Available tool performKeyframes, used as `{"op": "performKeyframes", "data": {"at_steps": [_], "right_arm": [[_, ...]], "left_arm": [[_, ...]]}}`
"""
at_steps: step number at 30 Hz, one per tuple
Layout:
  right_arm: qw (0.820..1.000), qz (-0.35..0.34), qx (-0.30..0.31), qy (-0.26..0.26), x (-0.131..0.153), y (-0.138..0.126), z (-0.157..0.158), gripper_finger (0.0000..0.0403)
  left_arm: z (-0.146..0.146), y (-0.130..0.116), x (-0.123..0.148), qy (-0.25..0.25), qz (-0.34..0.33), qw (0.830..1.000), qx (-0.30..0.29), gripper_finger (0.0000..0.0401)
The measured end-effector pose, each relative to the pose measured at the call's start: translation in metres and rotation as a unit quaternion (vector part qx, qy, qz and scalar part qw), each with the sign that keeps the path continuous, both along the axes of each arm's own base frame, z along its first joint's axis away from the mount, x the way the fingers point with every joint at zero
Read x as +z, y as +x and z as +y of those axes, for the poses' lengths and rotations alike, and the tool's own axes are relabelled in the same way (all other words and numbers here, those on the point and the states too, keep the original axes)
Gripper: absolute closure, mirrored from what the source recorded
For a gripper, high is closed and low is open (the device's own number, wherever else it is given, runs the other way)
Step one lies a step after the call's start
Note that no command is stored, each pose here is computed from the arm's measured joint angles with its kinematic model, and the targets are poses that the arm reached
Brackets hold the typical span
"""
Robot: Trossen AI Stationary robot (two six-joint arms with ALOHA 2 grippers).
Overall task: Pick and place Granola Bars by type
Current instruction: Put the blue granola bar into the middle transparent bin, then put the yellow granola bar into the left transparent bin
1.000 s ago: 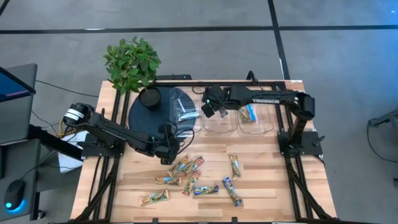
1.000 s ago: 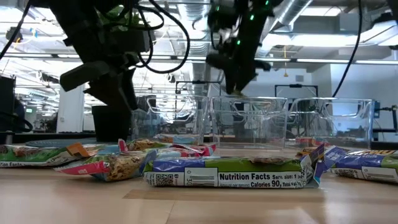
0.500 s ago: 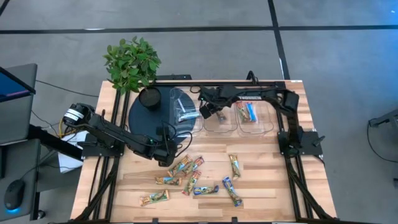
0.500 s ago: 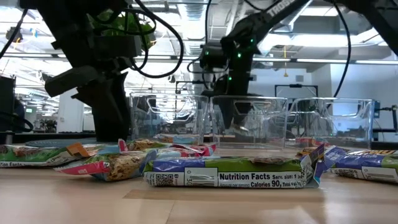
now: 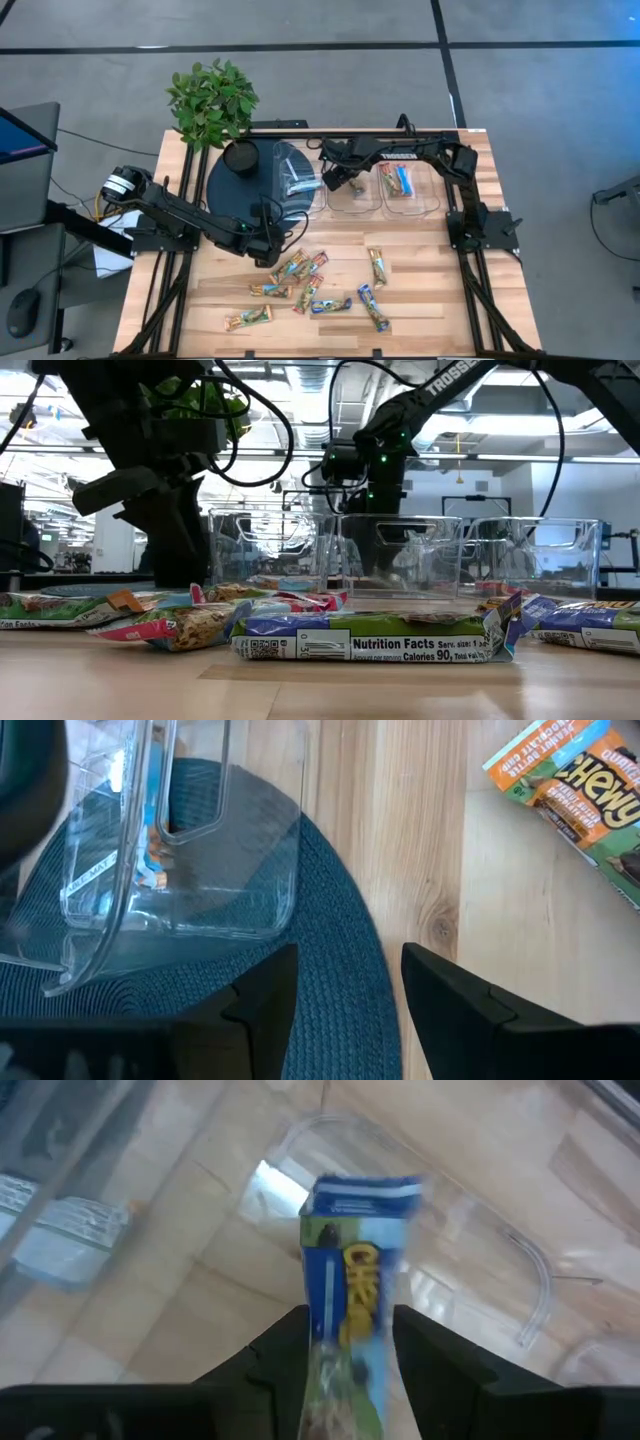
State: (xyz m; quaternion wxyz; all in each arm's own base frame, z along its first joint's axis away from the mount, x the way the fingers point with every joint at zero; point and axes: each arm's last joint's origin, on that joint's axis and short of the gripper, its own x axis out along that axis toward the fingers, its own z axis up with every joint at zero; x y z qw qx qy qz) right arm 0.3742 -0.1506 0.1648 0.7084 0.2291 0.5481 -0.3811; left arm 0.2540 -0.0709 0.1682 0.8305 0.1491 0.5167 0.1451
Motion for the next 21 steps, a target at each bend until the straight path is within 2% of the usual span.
{"op": "performKeyframes", "data": {"at_steps": [8,11,15,21], "right_arm": [[0.999,0.012,0.045,-0.003,0.0,0.003,0.008,0.0215],[0.998,0.026,0.053,0.0,0.008,0.001,0.013,0.0204],[0.997,0.029,0.062,-0.03,0.041,-0.002,0.026,0.02],[0.99,-0.039,0.095,-0.096,0.109,-0.016,0.065,0.0207]], "left_arm": [[0.0,0.0,0.0,0.002,0.0,1.0,0.0,0.0225],[0.0,0.0,0.0,0.007,0.0,1.0,-0.001,0.0225],[0.001,0.0,0.0,0.014,-0.002,1.0,0.001,0.0225],[0.001,0.0,0.0,0.014,-0.004,1.0,0.001,0.0225]]}}
